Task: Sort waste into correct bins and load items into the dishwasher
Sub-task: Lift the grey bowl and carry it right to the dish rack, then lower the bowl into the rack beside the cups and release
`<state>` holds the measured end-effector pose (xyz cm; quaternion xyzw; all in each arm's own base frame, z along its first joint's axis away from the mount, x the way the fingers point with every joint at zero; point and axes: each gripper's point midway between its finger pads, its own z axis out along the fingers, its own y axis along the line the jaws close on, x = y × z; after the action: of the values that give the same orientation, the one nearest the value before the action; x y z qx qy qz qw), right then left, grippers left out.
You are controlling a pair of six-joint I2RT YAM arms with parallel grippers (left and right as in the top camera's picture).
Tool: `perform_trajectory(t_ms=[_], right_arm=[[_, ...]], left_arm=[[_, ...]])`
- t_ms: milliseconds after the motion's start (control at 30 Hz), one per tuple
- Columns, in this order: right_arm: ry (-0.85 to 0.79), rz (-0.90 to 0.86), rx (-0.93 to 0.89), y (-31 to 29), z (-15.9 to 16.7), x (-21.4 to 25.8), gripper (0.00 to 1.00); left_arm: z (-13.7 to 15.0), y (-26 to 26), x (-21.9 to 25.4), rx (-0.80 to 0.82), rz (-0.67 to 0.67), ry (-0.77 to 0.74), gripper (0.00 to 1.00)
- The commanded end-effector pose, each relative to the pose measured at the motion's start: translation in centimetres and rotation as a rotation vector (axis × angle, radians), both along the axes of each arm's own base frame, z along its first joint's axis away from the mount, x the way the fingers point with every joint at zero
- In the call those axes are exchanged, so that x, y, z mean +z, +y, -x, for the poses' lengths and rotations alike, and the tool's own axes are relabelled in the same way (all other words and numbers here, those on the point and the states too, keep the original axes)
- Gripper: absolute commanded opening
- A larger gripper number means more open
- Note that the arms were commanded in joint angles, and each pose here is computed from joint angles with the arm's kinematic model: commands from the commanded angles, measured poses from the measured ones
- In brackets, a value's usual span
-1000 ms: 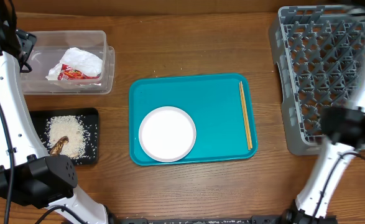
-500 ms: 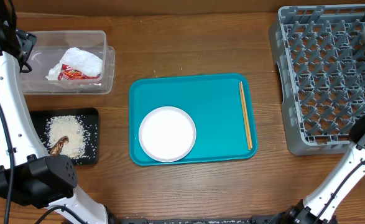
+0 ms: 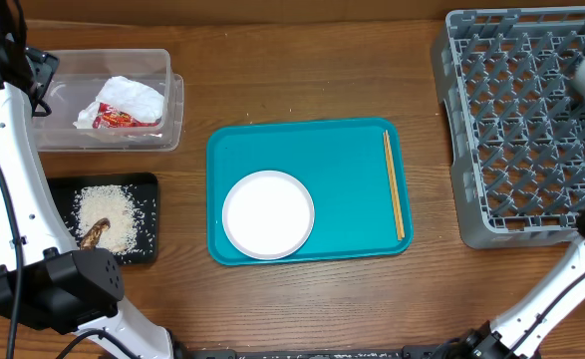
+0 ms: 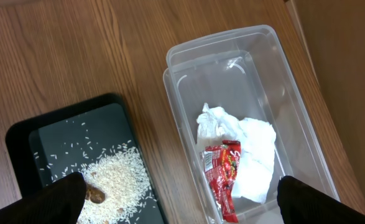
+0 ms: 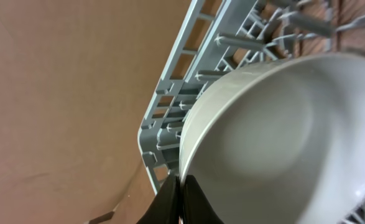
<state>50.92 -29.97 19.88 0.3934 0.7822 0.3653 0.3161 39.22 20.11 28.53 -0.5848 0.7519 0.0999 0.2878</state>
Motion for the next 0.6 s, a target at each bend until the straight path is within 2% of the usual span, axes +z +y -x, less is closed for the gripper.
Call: perform_trajectory(t_ms=[0, 233, 400, 567], right_arm=[[-0.072, 0.048, 0.026, -1.0, 1.7, 2.7, 0.04], [-0.088, 0.041, 0.052, -1.2, 2.5, 2.7, 0.04], [-0.143, 0.021, 0.112, 0.4, 1.8, 3.6, 0.04], [-0.124, -0.007, 0.131, 1.7, 1.5, 3.3, 0.04]], left_arm=[[0.0, 0.2, 0.1, 0.006, -0.017, 0.004, 1.0], [0.0, 0.2, 0.1, 0.006, -0.017, 0.004, 1.0], [0.0, 0.2, 0.1, 0.006, -0.017, 0.004, 1.0], [0.0, 0.2, 0.1, 0.006, -0.016, 0.004, 1.0]])
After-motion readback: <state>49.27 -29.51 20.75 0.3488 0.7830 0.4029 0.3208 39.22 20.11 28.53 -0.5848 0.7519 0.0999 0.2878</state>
